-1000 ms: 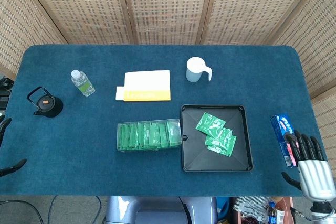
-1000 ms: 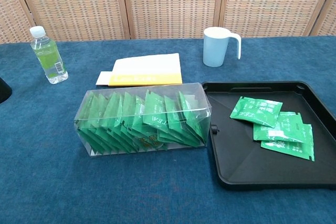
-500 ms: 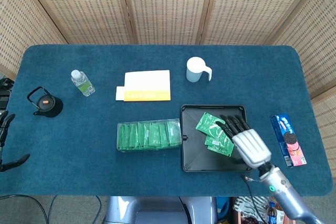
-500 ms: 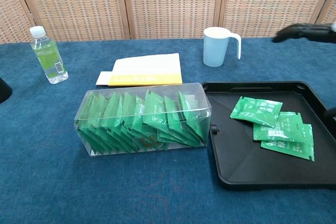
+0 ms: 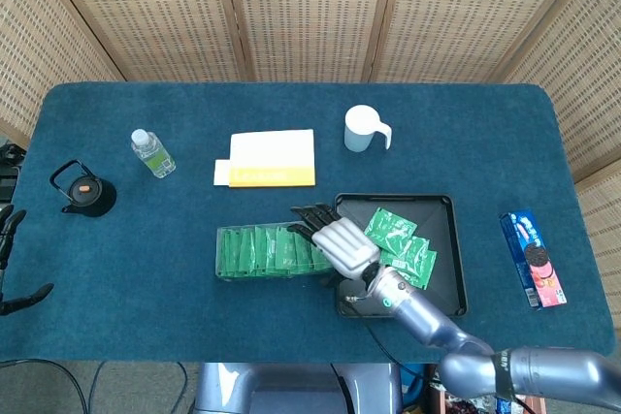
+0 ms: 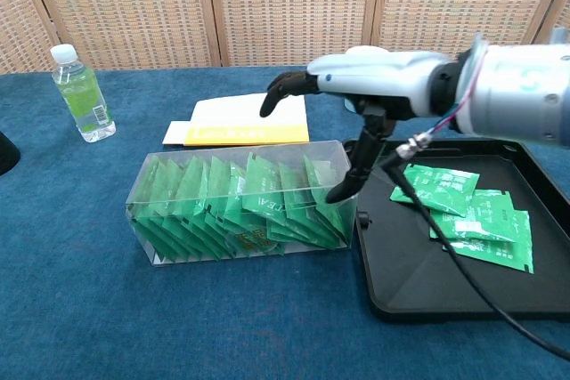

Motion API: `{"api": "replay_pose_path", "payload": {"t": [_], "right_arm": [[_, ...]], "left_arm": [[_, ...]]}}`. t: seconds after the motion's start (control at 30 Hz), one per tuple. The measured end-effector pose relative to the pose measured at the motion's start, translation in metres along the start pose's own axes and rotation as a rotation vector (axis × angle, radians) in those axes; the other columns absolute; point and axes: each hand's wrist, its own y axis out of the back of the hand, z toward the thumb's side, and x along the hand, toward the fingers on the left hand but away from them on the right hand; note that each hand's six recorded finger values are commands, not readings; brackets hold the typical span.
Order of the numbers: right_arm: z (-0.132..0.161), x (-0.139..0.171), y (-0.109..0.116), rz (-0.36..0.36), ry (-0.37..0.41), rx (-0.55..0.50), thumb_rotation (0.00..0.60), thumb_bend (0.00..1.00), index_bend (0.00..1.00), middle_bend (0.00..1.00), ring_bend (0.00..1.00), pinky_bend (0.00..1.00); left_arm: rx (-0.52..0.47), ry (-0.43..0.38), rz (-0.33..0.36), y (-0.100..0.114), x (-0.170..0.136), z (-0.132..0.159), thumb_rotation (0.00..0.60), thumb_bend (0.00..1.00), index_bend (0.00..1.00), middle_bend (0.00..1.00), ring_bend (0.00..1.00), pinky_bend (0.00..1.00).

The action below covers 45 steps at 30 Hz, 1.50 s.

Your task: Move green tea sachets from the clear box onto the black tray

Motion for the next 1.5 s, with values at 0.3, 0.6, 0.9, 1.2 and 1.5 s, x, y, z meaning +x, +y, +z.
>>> {"api": "replay_pose_path", "payload": {"t": [0.3, 0.6, 0.9, 1.2, 1.5], "right_arm": [[0.028, -0.039, -0.010, 0.030, -0.036, -0.010, 0.600, 0.16, 0.21, 0.00, 0.00, 0.00], [0.027, -0.048, -0.015, 0.010, -0.071, 0.030, 0.600, 0.18, 0.21, 0.00, 0.00, 0.00], [0.022, -0.051, -0.025, 0.029, -0.088, 0.084, 0.600, 0.22, 0.21, 0.00, 0.00, 0.00], [0.021, -0.055, -0.025, -0.002, -0.093, 0.105, 0.600, 0.46, 0.35, 0.00, 0.00, 0.00], [0.021, -0.059, -0.007, -0.063, -0.097, 0.071, 0.600, 0.50, 0.38, 0.00, 0.00, 0.00]], "left_arm": [[0.007, 0.020, -0.002, 0.000, 0.001, -0.004, 0.600, 0.14, 0.00, 0.00, 0.00, 0.00], [-0.002, 0.026, 0.003, 0.003, 0.001, -0.007, 0.600, 0.14, 0.00, 0.00, 0.00, 0.00], [-0.001, 0.029, 0.006, 0.004, 0.001, -0.008, 0.600, 0.14, 0.00, 0.00, 0.00, 0.00], [-0.004, 0.028, 0.006, 0.005, 0.001, -0.008, 0.600, 0.14, 0.00, 0.00, 0.00, 0.00], [-0.010, 0.029, -0.004, 0.003, 0.002, -0.010, 0.600, 0.14, 0.00, 0.00, 0.00, 0.00]]}}
